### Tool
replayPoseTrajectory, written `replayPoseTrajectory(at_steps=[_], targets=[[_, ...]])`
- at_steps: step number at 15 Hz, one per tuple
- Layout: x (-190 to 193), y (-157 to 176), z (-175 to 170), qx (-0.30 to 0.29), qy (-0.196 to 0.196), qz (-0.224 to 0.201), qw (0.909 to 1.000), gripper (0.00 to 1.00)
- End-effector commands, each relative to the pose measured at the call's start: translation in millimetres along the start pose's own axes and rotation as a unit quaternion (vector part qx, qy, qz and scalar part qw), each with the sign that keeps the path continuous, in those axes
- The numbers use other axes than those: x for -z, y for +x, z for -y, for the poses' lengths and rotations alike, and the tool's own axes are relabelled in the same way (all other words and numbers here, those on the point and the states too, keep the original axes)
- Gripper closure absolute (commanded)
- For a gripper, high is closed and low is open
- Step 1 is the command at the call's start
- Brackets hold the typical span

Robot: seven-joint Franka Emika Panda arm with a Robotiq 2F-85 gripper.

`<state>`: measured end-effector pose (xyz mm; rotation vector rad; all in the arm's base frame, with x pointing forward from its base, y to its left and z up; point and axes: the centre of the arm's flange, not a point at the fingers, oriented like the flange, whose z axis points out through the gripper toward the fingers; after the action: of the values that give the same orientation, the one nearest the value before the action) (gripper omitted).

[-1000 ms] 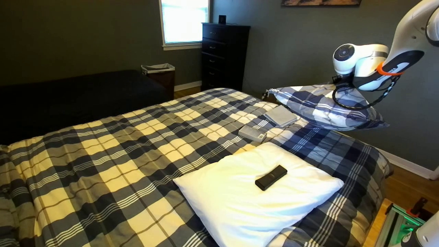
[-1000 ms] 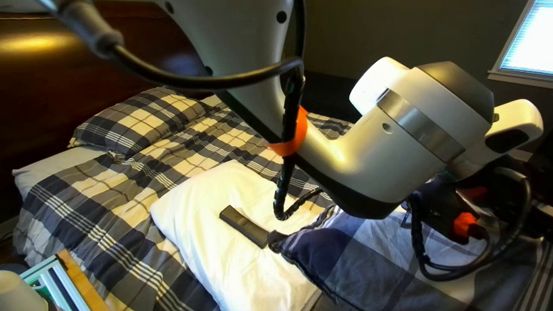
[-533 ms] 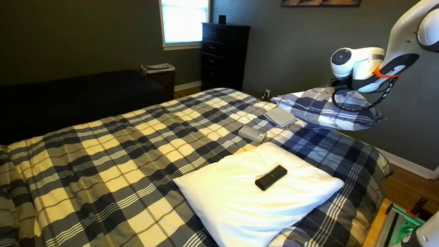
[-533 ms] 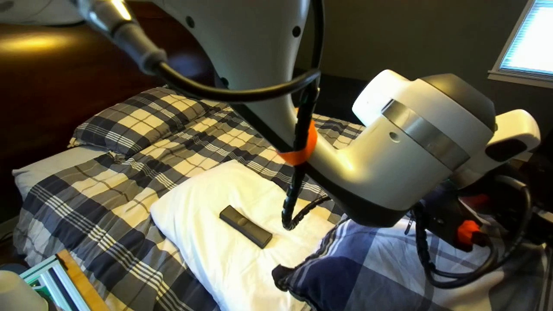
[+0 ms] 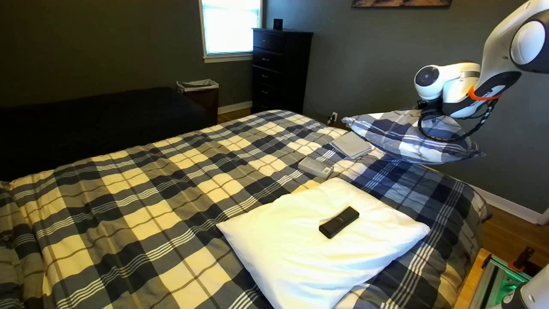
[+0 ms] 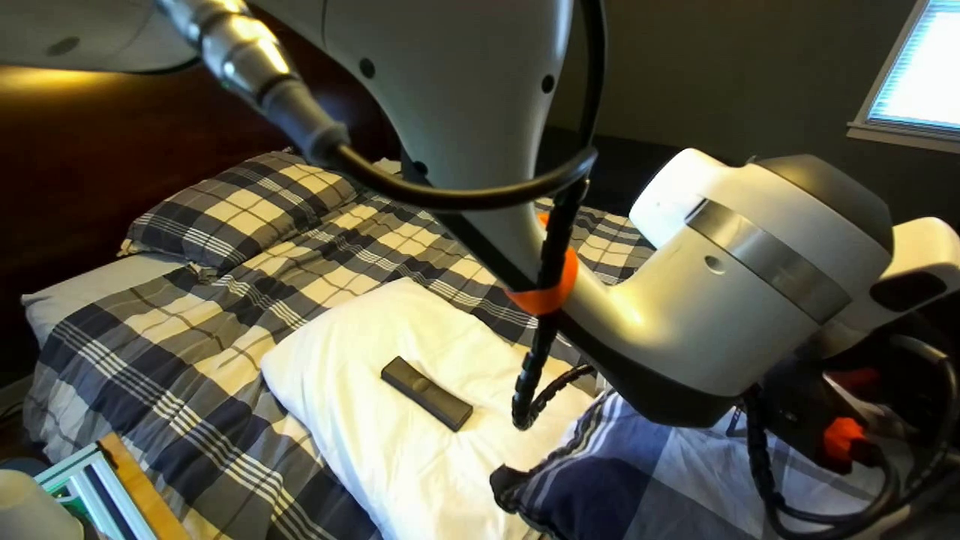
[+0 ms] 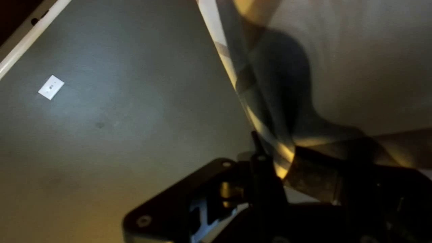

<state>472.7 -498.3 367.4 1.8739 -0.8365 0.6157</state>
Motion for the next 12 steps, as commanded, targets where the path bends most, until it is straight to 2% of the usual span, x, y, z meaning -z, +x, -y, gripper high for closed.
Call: replayPoseTrajectory(at_steps=[1, 3, 4, 5, 6, 12], targets=[[-8.7, 18.8, -15.8, -0.013, -0.012, -0.029, 0.9994, 0.99], [-8.5, 18.9, -14.9, -0.013, -0.011, -0.024, 0.9996, 0.99], [-6.0, 17.9, -13.8, -0.011, -0.006, -0.016, 0.9998, 0.71], [-4.2, 17.4, -12.8, -0.010, -0.004, -0.015, 0.9998, 0.70], [0.0, 19.2, -12.5, -0.008, 0.001, -0.010, 0.9999, 0.65], [23.5, 42.1, -24.7, 0.000, 0.026, 0.018, 0.9995, 0.19]])
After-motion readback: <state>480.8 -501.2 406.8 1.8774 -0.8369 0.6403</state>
